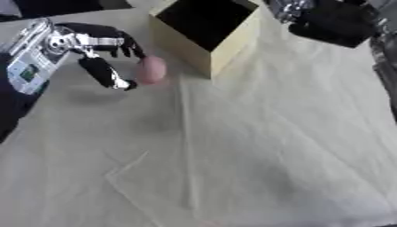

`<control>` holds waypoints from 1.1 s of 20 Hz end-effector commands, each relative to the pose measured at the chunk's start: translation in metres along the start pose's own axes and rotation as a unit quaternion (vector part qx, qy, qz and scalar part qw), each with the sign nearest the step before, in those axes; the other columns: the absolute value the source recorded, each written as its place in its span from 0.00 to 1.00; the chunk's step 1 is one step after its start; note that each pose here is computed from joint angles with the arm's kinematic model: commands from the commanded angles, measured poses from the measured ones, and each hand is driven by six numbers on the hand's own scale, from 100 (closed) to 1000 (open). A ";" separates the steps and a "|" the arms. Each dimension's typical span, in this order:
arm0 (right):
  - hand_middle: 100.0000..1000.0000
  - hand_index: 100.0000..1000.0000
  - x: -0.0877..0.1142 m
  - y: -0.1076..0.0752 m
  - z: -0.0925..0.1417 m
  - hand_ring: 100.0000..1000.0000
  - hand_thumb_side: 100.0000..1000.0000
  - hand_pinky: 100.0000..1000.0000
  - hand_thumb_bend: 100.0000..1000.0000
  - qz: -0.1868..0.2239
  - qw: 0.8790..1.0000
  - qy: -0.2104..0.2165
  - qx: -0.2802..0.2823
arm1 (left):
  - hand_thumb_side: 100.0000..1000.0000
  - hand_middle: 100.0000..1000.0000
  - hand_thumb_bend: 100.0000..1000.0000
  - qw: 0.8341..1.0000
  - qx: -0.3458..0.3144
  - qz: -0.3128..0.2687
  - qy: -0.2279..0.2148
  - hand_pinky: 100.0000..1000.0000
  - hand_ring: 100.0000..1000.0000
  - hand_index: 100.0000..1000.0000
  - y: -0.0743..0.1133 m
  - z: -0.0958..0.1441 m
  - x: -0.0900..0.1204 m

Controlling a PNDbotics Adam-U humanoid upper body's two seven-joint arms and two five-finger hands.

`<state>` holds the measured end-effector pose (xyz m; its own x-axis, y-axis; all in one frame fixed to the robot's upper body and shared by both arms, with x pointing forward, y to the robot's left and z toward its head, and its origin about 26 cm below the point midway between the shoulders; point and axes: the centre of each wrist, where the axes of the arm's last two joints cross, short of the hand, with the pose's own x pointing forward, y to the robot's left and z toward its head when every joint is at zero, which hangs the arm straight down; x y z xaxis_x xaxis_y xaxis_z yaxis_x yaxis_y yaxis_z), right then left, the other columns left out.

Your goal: Pick up objects on the table and place them in the box.

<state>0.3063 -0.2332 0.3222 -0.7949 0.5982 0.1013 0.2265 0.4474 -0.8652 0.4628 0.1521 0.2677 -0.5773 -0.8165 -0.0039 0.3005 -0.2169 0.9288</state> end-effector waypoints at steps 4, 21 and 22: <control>0.76 0.90 0.005 -0.008 -0.003 0.79 0.89 0.87 0.00 0.009 1.000 -0.013 -0.001 | 0.25 0.79 0.28 0.997 0.060 -0.033 0.031 0.73 0.82 0.85 0.011 0.002 -0.001; 0.76 0.90 0.006 -0.007 -0.003 0.79 0.90 0.87 0.00 0.006 1.000 -0.015 0.018 | 0.02 0.59 0.00 0.991 0.134 0.009 0.014 0.39 0.53 0.68 0.005 -0.007 0.001; 0.76 0.90 0.006 -0.007 -0.003 0.79 0.90 0.87 0.00 0.006 1.000 -0.015 0.019 | 0.01 0.58 0.00 0.990 0.137 0.013 0.013 0.36 0.50 0.67 0.005 -0.007 0.001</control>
<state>0.3064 -0.2314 0.3225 -0.8010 0.5899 0.1022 0.1941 0.4173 -0.8878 0.4704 0.1453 0.2557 -0.5464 -0.8374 0.0162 0.1321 -0.0670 0.9890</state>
